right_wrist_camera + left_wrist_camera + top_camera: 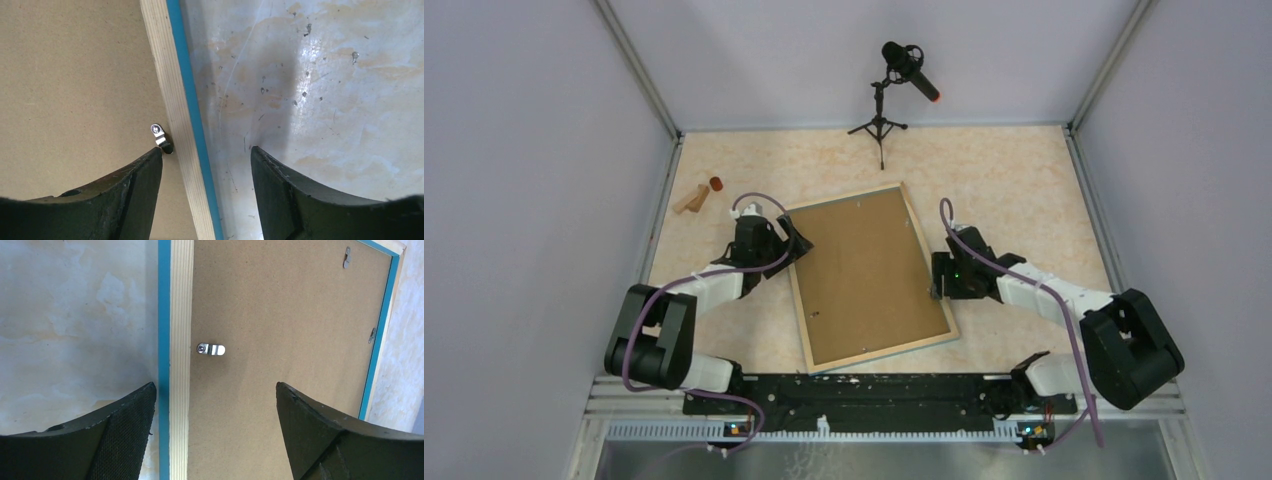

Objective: Put the photo into the frame
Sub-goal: Adjust the photo frame at the center of the board, then install the photo frame at the center of the board.

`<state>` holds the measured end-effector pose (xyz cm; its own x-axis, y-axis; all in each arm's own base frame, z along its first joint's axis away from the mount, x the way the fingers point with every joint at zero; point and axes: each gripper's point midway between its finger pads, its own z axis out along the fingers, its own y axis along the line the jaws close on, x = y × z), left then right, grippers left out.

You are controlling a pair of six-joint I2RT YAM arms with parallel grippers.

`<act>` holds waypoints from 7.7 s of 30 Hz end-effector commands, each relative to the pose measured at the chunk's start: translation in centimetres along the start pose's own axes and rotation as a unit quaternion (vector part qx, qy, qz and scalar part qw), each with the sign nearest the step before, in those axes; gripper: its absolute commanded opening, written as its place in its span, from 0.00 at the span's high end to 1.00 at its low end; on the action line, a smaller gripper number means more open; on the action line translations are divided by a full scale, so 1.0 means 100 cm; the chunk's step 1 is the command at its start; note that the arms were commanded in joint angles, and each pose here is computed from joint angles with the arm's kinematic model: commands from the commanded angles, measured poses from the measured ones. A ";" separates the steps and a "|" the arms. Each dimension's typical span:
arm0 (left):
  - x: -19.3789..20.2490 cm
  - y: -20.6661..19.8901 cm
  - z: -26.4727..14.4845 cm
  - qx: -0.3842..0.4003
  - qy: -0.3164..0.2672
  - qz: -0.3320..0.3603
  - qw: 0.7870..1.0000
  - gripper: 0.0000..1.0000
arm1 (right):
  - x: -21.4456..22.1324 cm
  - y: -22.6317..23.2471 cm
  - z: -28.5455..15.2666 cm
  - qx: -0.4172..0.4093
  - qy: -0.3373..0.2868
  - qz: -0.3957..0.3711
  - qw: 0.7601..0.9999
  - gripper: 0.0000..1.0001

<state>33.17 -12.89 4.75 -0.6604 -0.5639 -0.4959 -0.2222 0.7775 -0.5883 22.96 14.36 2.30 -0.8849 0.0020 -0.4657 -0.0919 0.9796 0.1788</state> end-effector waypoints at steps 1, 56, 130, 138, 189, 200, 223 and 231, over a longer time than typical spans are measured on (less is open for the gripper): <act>0.029 0.022 0.000 -0.033 0.054 -0.008 0.998 0.08 | -0.019 0.010 0.003 -0.006 -0.029 -0.009 1.000 0.35; 0.039 0.040 0.003 -0.110 0.071 -0.012 0.991 1.00 | -0.035 -0.003 0.031 0.037 -0.101 0.014 0.994 0.66; -0.002 -0.039 0.043 0.018 0.077 0.053 0.995 1.00 | 0.019 0.038 -0.009 -0.147 -0.095 0.187 0.967 1.00; -0.026 -0.064 0.078 0.037 0.070 0.061 0.995 1.00 | 0.007 0.037 -0.033 -0.108 -0.110 0.151 0.976 0.58; -0.012 -0.036 0.070 0.035 0.065 0.058 0.996 1.00 | -0.177 -0.053 0.074 0.238 -0.099 0.242 0.935 0.59; -0.013 -0.037 0.069 0.037 0.063 0.058 0.996 1.00 | -0.171 -0.045 0.074 0.212 -0.097 0.271 0.934 1.00; -0.016 -0.077 -0.023 0.060 0.024 0.088 0.994 0.19 | -0.116 -0.025 0.012 0.060 -0.051 0.021 0.997 0.28; 0.116 -0.057 -0.107 0.031 0.172 -0.039 0.984 0.23 | -0.084 -0.039 0.024 0.075 -0.020 0.010 0.997 0.45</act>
<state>26.81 -20.94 12.99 -0.7714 -0.4030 -0.4925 0.0141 0.7629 -0.6464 31.68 11.11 3.47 -0.8794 0.0470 -0.4738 0.0276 0.9985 0.0479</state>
